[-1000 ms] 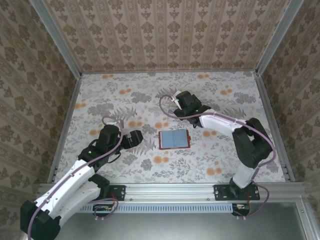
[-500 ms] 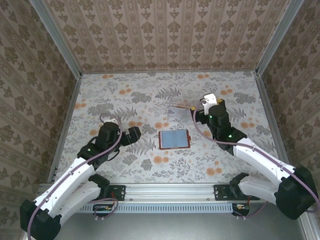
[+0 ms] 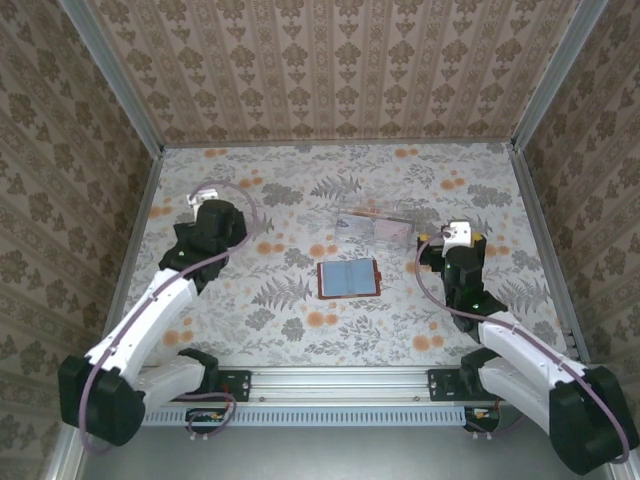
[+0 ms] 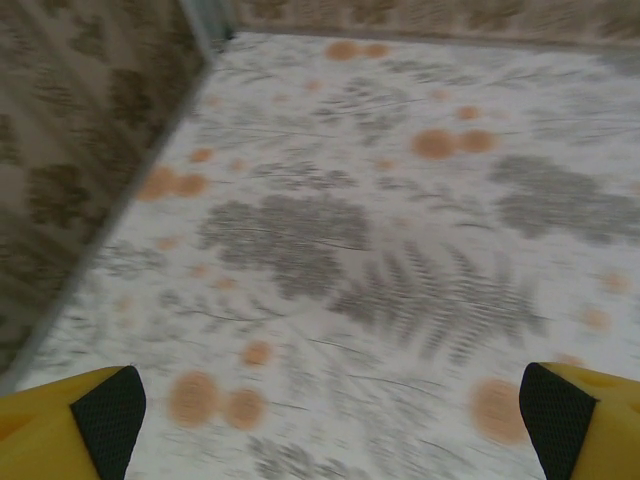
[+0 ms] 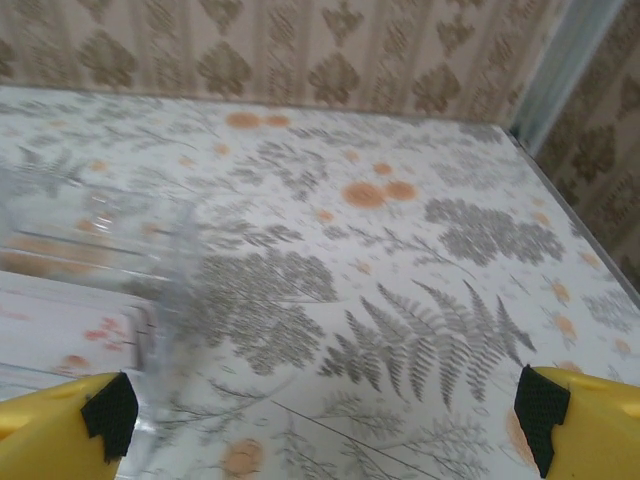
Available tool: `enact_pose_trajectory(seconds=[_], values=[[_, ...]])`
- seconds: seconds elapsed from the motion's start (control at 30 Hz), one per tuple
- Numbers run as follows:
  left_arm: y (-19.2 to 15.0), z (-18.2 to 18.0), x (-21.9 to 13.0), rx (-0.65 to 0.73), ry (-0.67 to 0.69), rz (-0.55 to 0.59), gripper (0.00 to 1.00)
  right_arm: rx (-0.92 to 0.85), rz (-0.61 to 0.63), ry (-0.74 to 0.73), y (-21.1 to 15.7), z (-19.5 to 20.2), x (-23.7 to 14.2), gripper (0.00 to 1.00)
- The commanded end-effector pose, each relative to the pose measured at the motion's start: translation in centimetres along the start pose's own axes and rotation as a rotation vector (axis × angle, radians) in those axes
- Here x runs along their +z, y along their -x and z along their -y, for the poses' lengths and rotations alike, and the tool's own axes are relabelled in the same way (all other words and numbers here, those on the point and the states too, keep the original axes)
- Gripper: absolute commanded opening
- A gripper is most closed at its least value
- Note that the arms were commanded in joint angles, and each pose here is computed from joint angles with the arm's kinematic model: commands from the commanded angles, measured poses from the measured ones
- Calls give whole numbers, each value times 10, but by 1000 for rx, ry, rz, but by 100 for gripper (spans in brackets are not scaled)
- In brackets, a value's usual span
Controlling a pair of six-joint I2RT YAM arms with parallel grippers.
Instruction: Take the credit cards out of the card holder
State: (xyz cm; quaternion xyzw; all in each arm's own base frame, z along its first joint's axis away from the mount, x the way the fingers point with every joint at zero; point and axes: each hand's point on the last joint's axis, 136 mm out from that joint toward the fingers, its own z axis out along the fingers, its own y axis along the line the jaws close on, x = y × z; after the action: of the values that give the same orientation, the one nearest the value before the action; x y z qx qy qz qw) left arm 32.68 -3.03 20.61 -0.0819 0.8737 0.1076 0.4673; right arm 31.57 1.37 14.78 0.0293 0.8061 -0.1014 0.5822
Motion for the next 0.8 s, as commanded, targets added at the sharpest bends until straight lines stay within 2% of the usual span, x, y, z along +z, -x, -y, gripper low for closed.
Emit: enact_pose_trajectory(seconds=[0.0,0.13,0.27,0.37,0.47,0.57,0.77], values=[[-3,-37,32,82,128,-36,100,101,41,-55,0,14,12,100],[-29,-59,70,47,164,-90,100,130,53,-56,-2,17,30,100],[-44,-63,97,58,152,-24,100,113,68,-30,5,12,48,100],[-41,-68,105,0,156,44,100,78,43,-16,4,10,57,100],[-37,-55,110,-36,71,142,100,84,67,6,5,12,56,99],[-40,-52,112,-42,49,214,100,117,100,11,3,20,59,100],[-48,-22,119,38,-102,258,100,138,93,60,-20,16,80,100]])
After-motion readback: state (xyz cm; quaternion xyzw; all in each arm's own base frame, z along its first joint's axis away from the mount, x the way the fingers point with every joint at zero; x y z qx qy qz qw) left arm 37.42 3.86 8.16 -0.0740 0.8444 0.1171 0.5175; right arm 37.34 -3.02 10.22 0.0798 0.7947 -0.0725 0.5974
